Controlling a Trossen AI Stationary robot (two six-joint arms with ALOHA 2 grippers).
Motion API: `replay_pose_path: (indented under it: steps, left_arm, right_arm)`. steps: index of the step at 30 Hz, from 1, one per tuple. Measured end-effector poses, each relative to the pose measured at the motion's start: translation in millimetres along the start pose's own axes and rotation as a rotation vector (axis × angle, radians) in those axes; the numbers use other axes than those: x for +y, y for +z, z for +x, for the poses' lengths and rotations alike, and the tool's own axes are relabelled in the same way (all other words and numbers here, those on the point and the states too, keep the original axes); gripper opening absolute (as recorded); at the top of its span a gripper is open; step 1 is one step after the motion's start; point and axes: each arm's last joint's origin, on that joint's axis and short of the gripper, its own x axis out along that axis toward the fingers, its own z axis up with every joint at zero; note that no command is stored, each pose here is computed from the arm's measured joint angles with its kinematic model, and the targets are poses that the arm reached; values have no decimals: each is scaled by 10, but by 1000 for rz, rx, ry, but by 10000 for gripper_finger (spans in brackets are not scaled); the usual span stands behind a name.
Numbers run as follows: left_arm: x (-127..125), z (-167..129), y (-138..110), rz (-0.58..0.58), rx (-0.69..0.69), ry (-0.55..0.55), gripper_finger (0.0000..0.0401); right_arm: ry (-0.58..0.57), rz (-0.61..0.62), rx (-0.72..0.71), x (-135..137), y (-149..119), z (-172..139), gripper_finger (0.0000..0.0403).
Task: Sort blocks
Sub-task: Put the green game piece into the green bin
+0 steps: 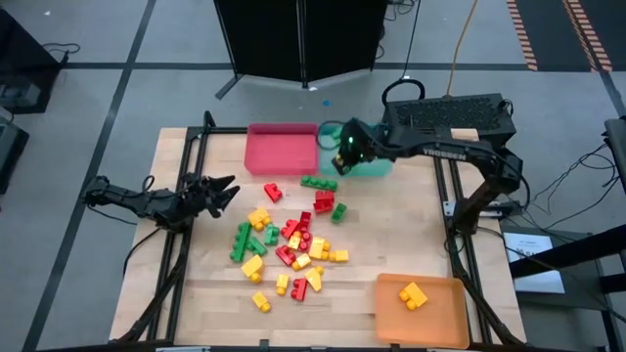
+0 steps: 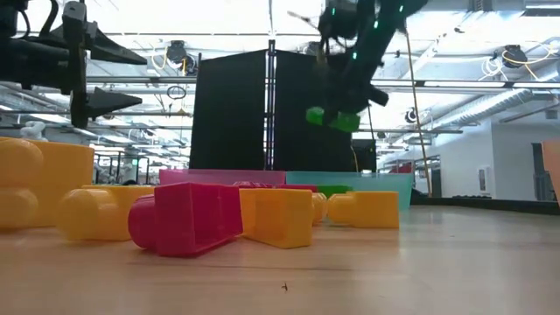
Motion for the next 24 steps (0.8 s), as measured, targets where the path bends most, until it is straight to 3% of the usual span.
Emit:
replay_pose_path:
  steps: [5,10,15,17,21,24]
  left_arm:
    - [-24,-1,-5,4,36,-69,361]
    - [-34,-1,15,7,16,-72,361]
    - [-37,-1,17,-59,19,-78,361]
    - [-43,-2,23,-95,17,-85,361]
    - [-76,-5,69,-133,-9,-129,361]
    - [-156,-25,167,-162,-43,-265,361]
  right_arm:
    - [-68,155,38,-308,107,239,134]
    - [-28,208,69,-412,157,453,138]
    - [-25,209,111,-396,120,620,245]
    - [-28,206,116,-394,112,653,270]
    - [-19,204,116,-384,113,674,278]
    - [112,161,103,-300,148,546,268]
